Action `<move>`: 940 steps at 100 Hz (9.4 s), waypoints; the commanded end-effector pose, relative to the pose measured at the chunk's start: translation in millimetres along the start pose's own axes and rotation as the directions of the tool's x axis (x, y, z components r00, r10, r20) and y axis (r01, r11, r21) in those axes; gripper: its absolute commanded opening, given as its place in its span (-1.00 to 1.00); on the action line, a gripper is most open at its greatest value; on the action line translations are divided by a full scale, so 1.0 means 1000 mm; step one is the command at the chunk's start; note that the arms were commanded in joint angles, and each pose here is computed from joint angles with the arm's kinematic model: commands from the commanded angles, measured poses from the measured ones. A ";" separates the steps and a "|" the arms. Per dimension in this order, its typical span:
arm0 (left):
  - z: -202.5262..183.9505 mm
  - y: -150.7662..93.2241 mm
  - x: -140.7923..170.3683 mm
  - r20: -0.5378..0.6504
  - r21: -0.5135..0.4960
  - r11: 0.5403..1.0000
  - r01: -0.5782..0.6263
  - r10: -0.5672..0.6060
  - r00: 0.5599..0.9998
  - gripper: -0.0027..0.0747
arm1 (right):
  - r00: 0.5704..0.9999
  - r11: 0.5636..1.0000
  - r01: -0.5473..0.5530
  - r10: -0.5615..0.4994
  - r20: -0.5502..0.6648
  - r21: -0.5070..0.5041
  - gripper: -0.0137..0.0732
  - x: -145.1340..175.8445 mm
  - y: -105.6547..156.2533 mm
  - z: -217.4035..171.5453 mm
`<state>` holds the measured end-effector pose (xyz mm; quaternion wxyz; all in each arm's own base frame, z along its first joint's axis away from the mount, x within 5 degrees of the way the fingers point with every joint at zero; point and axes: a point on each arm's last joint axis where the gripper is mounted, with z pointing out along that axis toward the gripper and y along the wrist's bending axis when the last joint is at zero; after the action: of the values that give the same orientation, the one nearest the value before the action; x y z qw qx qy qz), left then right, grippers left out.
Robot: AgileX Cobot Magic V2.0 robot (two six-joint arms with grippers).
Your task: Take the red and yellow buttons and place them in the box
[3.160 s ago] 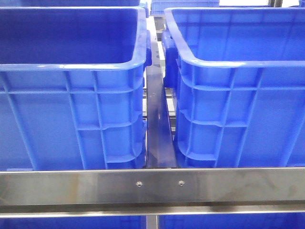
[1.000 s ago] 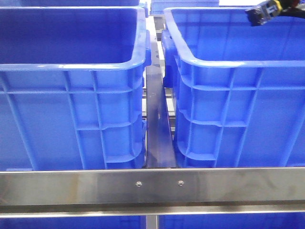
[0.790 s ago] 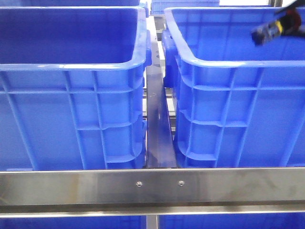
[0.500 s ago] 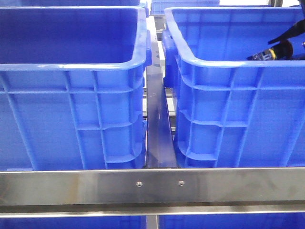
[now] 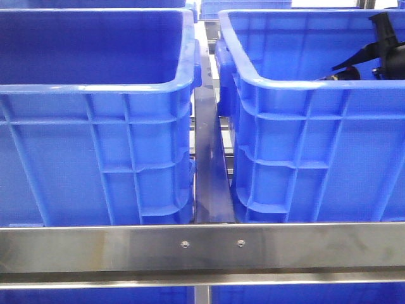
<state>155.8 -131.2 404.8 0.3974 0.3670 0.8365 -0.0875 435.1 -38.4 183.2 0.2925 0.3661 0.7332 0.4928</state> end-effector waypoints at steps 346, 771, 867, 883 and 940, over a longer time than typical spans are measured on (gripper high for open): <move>-0.013 0.000 -0.012 0.114 0.004 1.000 0.006 -0.007 0.993 -0.98 | 0.136 0.243 0.941 -0.909 0.393 0.236 -0.83 0.231 0.079 -0.291; 0.079 0.153 0.034 -0.001 -0.445 0.743 0.500 -0.559 0.829 -0.98 | 0.139 0.232 0.950 -0.913 0.384 0.207 -0.84 0.234 0.079 -0.290; -0.032 -0.006 -0.012 0.187 0.018 0.994 0.108 -0.110 0.976 -0.98 | 0.144 0.212 0.965 -0.920 0.365 0.152 -0.47 0.240 0.079 -0.289; -0.032 -0.007 -0.012 0.188 0.025 0.994 0.102 -0.105 0.977 -0.98 | 0.153 0.198 0.976 -0.924 0.352 0.096 0.30 0.245 0.078 -0.287; -0.032 -0.007 -0.012 0.186 0.024 0.994 0.102 -0.105 0.977 -0.98 | 0.572 0.407 0.757 -0.792 0.216 -0.512 0.81 0.251 0.121 -0.270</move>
<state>138.2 -128.6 417.2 0.4233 0.3212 0.8376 -0.1265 103.2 57.5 352.1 0.5849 -0.1254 0.6785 0.4264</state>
